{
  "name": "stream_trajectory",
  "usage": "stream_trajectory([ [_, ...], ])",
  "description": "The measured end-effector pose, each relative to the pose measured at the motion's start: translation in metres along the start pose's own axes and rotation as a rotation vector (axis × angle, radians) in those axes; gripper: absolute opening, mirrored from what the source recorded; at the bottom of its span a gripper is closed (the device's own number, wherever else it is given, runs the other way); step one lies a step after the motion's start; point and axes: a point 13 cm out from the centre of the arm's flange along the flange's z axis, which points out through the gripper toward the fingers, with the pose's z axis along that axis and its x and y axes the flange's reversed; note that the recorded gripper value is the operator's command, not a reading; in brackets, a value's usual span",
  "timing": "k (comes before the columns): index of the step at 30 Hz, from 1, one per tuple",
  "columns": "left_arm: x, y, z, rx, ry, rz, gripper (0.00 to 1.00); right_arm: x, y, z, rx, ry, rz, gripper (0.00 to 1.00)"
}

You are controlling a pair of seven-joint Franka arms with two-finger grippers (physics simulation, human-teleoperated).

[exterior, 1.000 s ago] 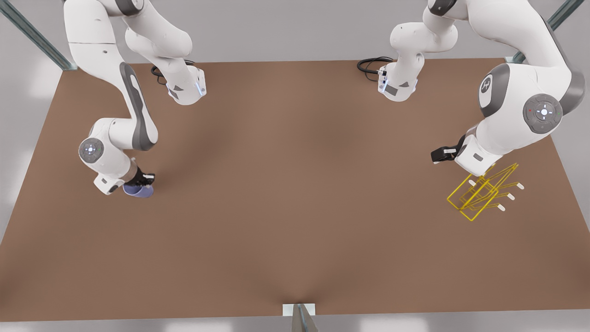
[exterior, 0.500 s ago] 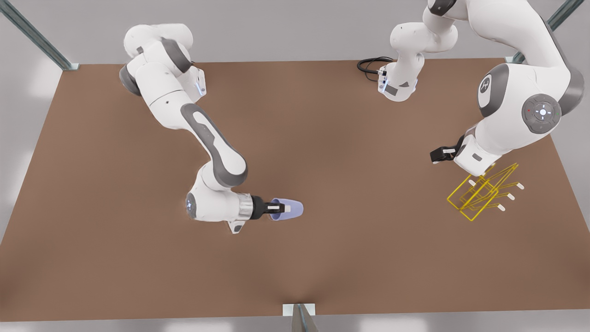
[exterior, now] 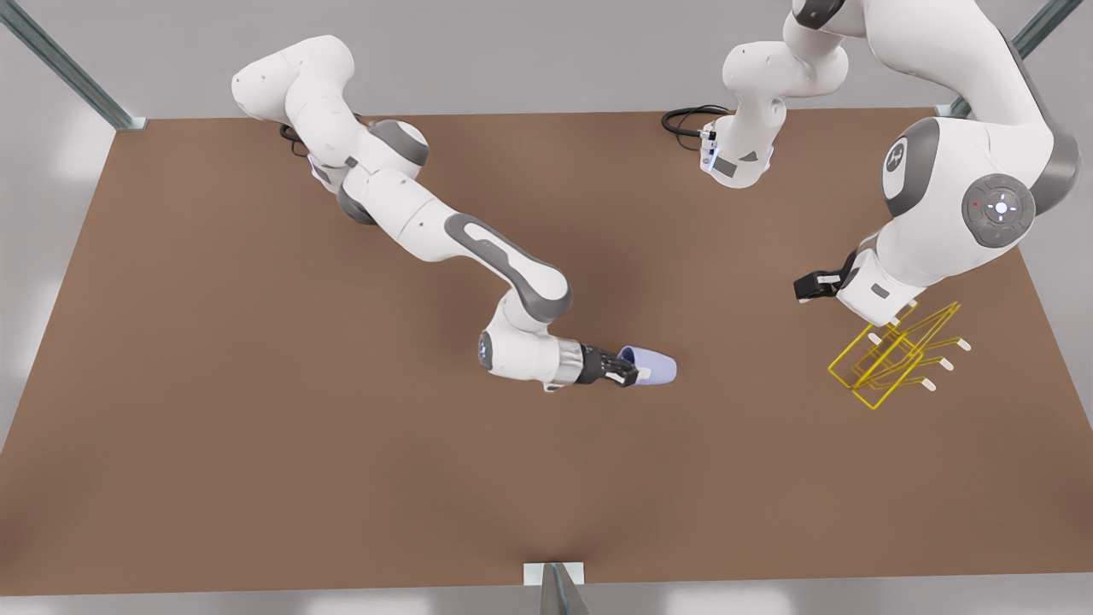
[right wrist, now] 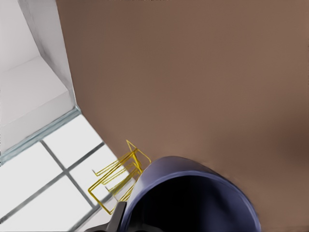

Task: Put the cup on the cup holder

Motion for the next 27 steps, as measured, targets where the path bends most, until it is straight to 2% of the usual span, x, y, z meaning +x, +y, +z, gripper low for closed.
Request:
stream_trajectory([
  [10,0.013,-0.016,-0.021,0.028,-0.017,0.030,1.00,-0.026,-0.032,0.013,0.004,-0.053,0.173,0.21],
  [13,0.029,-0.026,-0.004,0.011,-0.022,0.041,1.00,-0.029,-0.049,0.020,0.023,-0.055,0.212,0.21],
  [18,0.020,-0.028,-0.001,0.020,-0.069,0.030,1.00,-0.029,-0.071,0.033,0.045,-0.054,0.255,0.21],
  [19,0.018,-0.027,-0.002,0.022,-0.076,0.026,1.00,-0.028,-0.071,0.034,0.047,-0.054,0.260,0.66],
  [20,0.017,-0.027,-0.002,0.024,-0.081,0.023,1.00,-0.028,-0.072,0.034,0.052,-0.057,0.256,0.96],
  [21,0.015,-0.027,-0.003,0.025,-0.086,0.022,1.00,-0.027,-0.072,0.034,0.058,-0.062,0.248,1.00],
  [27,0.014,-0.031,-0.002,0.027,-0.093,0.021,1.00,-0.026,-0.082,0.029,0.132,-0.062,0.222,1.00],
])
